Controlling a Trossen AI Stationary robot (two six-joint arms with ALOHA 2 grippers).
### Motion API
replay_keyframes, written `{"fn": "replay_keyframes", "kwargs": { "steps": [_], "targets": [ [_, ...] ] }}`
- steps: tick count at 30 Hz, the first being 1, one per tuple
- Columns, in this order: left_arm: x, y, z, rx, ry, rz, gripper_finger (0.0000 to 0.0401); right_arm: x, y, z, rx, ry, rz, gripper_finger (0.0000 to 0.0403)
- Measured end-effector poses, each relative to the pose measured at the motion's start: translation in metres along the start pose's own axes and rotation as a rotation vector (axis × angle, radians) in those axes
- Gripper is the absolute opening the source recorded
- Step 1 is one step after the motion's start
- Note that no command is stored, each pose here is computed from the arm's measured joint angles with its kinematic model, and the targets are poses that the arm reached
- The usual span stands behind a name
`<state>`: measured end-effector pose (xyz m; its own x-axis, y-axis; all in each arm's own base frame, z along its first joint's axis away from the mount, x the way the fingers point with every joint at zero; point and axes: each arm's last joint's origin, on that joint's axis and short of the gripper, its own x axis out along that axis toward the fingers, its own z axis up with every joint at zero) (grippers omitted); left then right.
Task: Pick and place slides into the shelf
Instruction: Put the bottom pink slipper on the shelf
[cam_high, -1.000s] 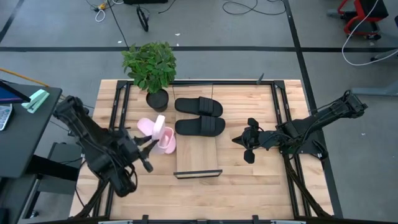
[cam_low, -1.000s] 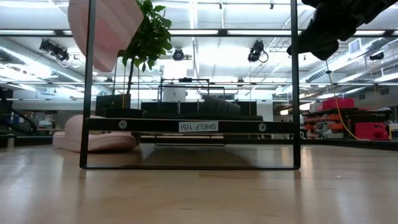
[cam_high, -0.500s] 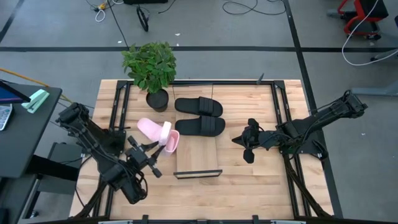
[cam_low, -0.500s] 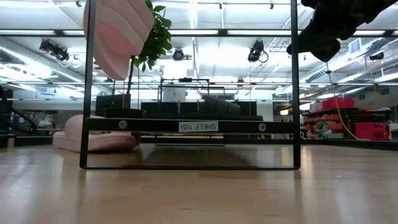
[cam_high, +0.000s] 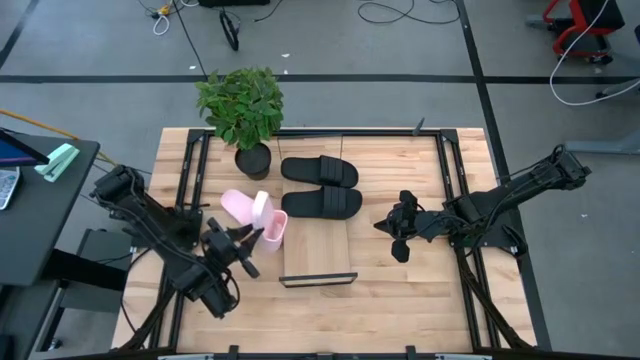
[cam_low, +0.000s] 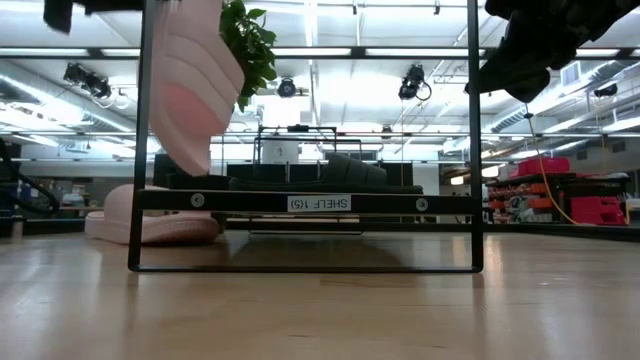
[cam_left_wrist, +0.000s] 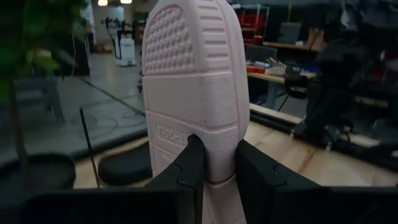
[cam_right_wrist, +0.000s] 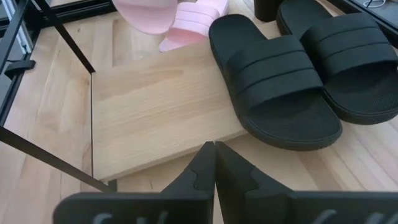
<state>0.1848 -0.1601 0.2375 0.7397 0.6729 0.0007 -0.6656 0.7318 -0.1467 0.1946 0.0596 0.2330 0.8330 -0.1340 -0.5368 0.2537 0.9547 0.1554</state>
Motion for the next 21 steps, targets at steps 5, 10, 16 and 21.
{"fn": "replay_keyframes", "kwargs": {
  "steps": [5,10,16,21],
  "targets": [
    [0.001,0.005,-0.009,-0.094,0.0,0.004,0.007,0.0,0.0,0.0,0.0,0.0,0.0,0.0013],
    [0.005,-0.004,0.005,-0.093,-0.004,0.021,0.0069,0.0,0.0,0.0,-0.016,0.0,0.0,0.0012],
    [0.013,-0.034,0.038,-0.069,-0.012,0.047,0.0067,0.0,0.0,0.0,-0.098,0.006,0.013,0.0012],
    [0.019,-0.051,0.045,-0.083,-0.011,0.064,0.0065,0.0,0.002,0.001,-0.172,-0.002,0.052,0.0012]
  ]
}}
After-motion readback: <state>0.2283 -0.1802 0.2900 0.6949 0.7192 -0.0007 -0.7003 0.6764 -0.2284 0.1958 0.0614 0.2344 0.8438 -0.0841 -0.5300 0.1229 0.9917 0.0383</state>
